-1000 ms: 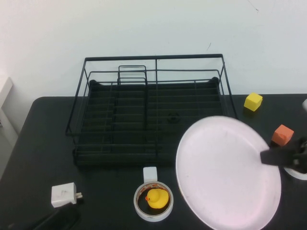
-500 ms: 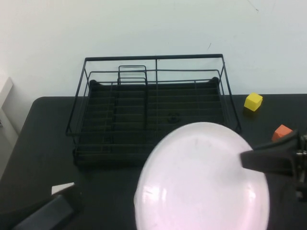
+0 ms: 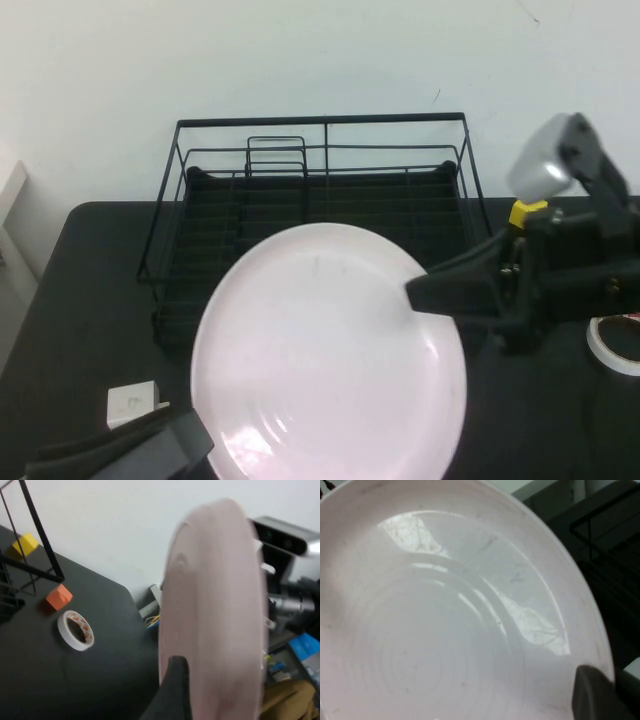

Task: Place plate on rack
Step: Hand over the plate

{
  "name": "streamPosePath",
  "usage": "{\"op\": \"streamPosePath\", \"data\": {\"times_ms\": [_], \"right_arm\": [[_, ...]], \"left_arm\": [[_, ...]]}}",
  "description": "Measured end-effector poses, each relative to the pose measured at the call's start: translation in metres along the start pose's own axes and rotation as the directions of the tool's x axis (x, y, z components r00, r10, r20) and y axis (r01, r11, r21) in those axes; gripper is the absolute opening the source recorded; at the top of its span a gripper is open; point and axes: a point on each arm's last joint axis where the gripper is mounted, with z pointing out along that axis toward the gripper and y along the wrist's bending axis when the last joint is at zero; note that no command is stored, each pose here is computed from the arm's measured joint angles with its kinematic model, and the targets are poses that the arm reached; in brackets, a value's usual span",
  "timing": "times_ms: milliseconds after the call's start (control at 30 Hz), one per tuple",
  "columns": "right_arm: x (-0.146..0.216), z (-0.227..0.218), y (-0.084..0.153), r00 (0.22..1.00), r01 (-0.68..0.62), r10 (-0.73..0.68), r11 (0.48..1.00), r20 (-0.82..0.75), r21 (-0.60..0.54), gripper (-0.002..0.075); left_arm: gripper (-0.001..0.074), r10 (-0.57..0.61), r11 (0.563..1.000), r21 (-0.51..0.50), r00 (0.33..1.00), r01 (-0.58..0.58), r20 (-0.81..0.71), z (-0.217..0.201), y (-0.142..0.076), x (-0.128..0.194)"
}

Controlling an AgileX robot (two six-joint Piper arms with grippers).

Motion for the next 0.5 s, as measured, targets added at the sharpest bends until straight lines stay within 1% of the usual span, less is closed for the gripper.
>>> {"op": "streamPosePath", "data": {"times_ms": [133,367,433,500], "right_arm": [[-0.004,0.015,-0.002,1.0,-0.005,0.005,1.0,-0.019,-0.022,0.0009],[-0.014,0.03,0.013,0.999,0.043,-0.043,0.998,-0.012,-0.051,0.0009],[-0.016,0.03,0.014,0.999,0.038,-0.038,0.998,-0.002,-0.053,0.0009],[-0.017,0.03,0.014,0.999,0.033,-0.033,0.998,0.005,-0.053,0.0009]], "left_arm": [[0.063,0.055,0.998,-0.006,0.998,-0.055,0.006,0.0,0.0,-0.001],[0.062,0.101,0.994,-0.038,0.995,-0.101,0.01,0.003,0.005,-0.004],[0.0575,0.097,0.994,-0.046,0.995,-0.096,0.007,0.004,0.007,-0.004],[0.0497,0.098,0.994,-0.057,0.995,-0.097,0.009,0.005,0.009,-0.005]]}}
